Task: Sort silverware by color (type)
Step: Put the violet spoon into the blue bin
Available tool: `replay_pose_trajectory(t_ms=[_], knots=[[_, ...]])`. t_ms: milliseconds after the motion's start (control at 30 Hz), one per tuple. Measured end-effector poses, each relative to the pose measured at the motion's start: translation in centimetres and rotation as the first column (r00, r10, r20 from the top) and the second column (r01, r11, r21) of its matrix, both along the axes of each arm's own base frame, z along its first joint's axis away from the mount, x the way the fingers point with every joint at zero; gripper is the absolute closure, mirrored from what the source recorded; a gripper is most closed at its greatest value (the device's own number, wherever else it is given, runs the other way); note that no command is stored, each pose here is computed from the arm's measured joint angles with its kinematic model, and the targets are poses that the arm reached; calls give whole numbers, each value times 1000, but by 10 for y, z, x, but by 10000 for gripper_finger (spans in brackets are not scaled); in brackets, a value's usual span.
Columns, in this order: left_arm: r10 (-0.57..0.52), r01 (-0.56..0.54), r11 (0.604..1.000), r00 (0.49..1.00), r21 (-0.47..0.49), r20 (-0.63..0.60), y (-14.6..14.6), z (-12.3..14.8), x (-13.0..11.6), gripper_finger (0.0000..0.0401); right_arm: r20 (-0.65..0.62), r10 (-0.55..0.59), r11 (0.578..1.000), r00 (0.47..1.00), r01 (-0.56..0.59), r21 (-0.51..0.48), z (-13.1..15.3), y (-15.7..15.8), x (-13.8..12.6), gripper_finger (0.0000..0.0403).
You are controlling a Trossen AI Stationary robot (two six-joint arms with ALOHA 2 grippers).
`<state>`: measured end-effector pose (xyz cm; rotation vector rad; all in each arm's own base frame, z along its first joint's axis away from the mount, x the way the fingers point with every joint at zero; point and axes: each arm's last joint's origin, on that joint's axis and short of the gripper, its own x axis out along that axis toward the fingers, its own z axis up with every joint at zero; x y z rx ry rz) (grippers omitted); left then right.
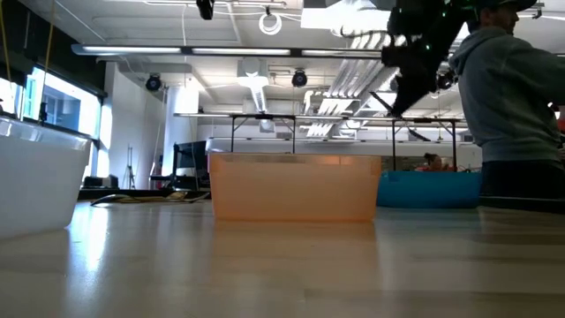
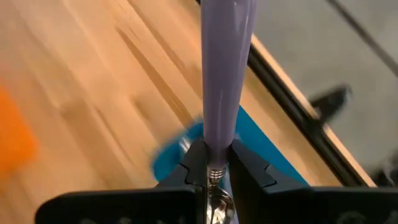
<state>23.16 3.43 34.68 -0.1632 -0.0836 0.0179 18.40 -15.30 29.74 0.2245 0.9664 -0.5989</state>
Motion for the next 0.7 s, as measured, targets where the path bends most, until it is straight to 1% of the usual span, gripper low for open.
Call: replay_pose_trajectory(t_ms=[67,133,300,400,467,533,700], knots=[[0,0,1000,1000,-5,-2,0,0,0,245,-64,-12,999,998,14,29,-9,-11,-4,377],[0,0,1000,1000,-6,-2,0,0,0,245,-125,-1,998,992,8,58,-19,-20,-6,377],[0,0,1000,1000,-6,-2,0,0,0,245,-257,25,996,966,-2,91,-46,-42,-3,377],[-1,1,1000,1000,-11,-2,0,0,0,245,-344,79,986,935,-23,164,-66,-49,-1,377],[-3,3,999,1000,-34,-2,0,0,0,245,-399,129,976,908,-45,213,-79,-53,0,377],[-4,4,999,1000,-51,-4,0,-1,0,245,-435,165,967,885,-59,248,-91,-56,3,377],[-4,3,999,1000,-52,-10,0,-1,0,245,-475,228,949,850,-85,304,-115,-63,9,377]])
